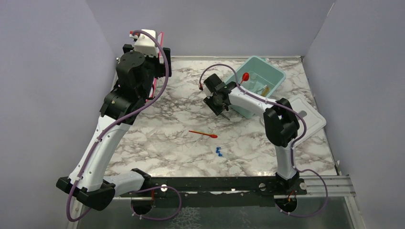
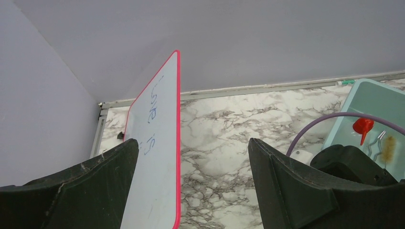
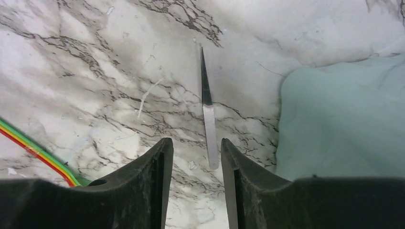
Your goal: Organize the chemistry lab equipment
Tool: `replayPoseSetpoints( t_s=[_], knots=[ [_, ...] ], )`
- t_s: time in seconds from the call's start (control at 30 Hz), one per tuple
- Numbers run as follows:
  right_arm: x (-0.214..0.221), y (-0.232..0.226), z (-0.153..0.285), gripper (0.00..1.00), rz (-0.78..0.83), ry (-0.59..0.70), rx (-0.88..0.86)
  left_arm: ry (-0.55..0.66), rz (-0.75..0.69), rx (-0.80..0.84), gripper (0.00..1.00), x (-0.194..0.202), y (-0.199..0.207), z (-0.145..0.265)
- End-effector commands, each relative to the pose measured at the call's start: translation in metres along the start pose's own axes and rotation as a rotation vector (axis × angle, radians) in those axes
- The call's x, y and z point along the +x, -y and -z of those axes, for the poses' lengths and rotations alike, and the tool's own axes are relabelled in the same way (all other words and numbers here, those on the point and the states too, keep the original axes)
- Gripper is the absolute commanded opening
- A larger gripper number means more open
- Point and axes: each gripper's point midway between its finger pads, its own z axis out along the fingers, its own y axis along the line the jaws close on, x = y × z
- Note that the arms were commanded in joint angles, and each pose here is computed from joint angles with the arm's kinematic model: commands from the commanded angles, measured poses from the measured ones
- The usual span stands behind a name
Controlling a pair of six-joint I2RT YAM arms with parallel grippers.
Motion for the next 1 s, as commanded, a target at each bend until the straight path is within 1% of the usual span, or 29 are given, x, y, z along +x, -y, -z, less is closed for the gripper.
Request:
replayPoseSetpoints(
  t_s=[0.0, 0.03, 0.1, 0.2, 0.3, 0.43, 0.63, 0.9, 0.97],
  knots=[
    [0.004, 0.016, 0.002, 0.50, -0.013, -0.004, 0.072, 0.012, 0.013, 0.010, 0.88, -0.006, 0.001, 0.002],
    [0.005, 0.017, -0.001, 0.52, -0.018, -0.007, 0.074, 0.009, 0.012, 0.012, 0.88, -0.005, 0.002, 0.001],
    [0.005, 0.020, -0.005, 0.54, -0.026, -0.005, 0.065, 0.007, 0.015, 0.016, 0.88, -0.004, 0.003, 0.001],
    [0.005, 0.017, -0.012, 0.54, -0.017, 0.000, 0.020, 0.004, 0.016, 0.021, 0.88, -0.002, 0.004, 0.000],
    [0.006, 0.013, -0.018, 0.51, -0.001, -0.001, -0.029, 0.002, 0.016, 0.020, 0.88, -0.001, 0.005, -0.001],
    [0.011, 0.006, -0.027, 0.44, 0.011, -0.012, -0.080, 0.003, 0.014, 0.018, 0.88, -0.001, 0.004, -0.001],
    [0.018, 0.003, -0.039, 0.37, 0.016, -0.038, -0.084, 0.001, 0.015, 0.020, 0.88, -0.001, 0.005, -0.001],
    [0.021, -0.013, -0.037, 0.16, 0.030, -0.043, -0.185, 0.002, 0.017, 0.021, 0.88, -0.001, 0.004, 0.000],
    [0.014, -0.012, -0.031, 0.13, 0.025, -0.022, -0.184, 0.003, 0.017, 0.020, 0.89, -0.001, 0.004, 0.000]
  ],
)
